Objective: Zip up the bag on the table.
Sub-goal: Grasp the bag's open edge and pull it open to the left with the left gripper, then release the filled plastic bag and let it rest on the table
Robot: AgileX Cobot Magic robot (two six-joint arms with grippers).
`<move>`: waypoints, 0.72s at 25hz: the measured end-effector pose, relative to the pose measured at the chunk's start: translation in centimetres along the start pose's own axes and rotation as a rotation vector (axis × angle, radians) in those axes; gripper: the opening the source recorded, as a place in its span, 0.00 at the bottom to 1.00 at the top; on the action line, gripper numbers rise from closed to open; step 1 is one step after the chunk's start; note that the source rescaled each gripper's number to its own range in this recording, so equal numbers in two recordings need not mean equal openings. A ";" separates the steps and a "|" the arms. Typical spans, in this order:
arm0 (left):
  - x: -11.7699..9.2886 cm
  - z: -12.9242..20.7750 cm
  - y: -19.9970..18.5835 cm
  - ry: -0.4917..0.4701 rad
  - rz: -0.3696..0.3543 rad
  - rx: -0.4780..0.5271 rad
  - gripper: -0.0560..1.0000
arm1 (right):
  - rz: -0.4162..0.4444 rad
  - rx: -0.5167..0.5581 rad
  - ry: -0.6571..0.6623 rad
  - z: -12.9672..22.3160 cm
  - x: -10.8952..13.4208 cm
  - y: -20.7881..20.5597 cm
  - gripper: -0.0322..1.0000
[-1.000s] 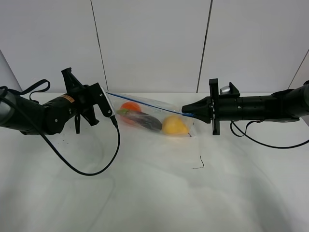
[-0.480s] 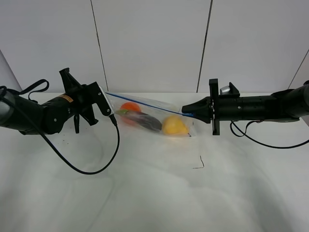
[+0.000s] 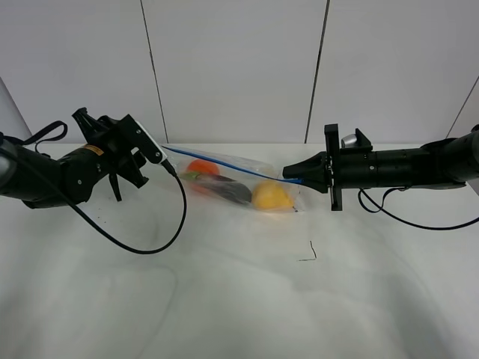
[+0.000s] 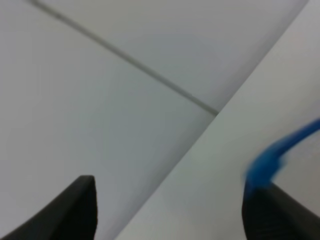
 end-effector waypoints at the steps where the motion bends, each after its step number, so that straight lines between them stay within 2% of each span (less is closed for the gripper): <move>1: 0.3 0.5 0.1 -0.015 -0.011 0.017 0.82 | 0.000 0.000 0.000 0.0 0.0 0.0 0.03; 3: 1.2 1.7 0.1 -0.094 -0.044 0.067 0.82 | 0.000 0.000 0.000 0.0 0.0 0.0 0.03; 7: 2.9 4.4 0.1 -0.387 -0.137 0.162 0.82 | 0.000 0.000 0.000 0.0 0.0 0.0 0.03; 9: 3.7 5.6 0.0 -0.500 -0.180 0.192 0.82 | 0.000 0.000 0.000 0.0 0.0 0.0 0.03; 11: 4.2 6.5 -0.1 -0.550 -0.204 0.213 0.79 | 0.000 0.000 0.000 0.0 0.0 0.0 0.03; 15: 4.3 7.0 -0.1 -0.595 -0.205 0.228 0.74 | 0.000 0.000 0.000 0.0 0.0 0.0 0.03; 18: 4.0 6.8 0.4 -0.633 -0.151 0.256 0.73 | 0.000 0.000 0.000 0.0 0.0 0.0 0.03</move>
Point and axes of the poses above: a point on each arm's last joint axis where the gripper is mounted, y pointing out along that axis toward the gripper, x along the wrist's bending axis when the last joint is at zero, z = x × y, the point moved 3 cm from there along y, pointing out along that axis toward the gripper, and after that the axes turned 2 degrees about -y, right-handed, at the moved point
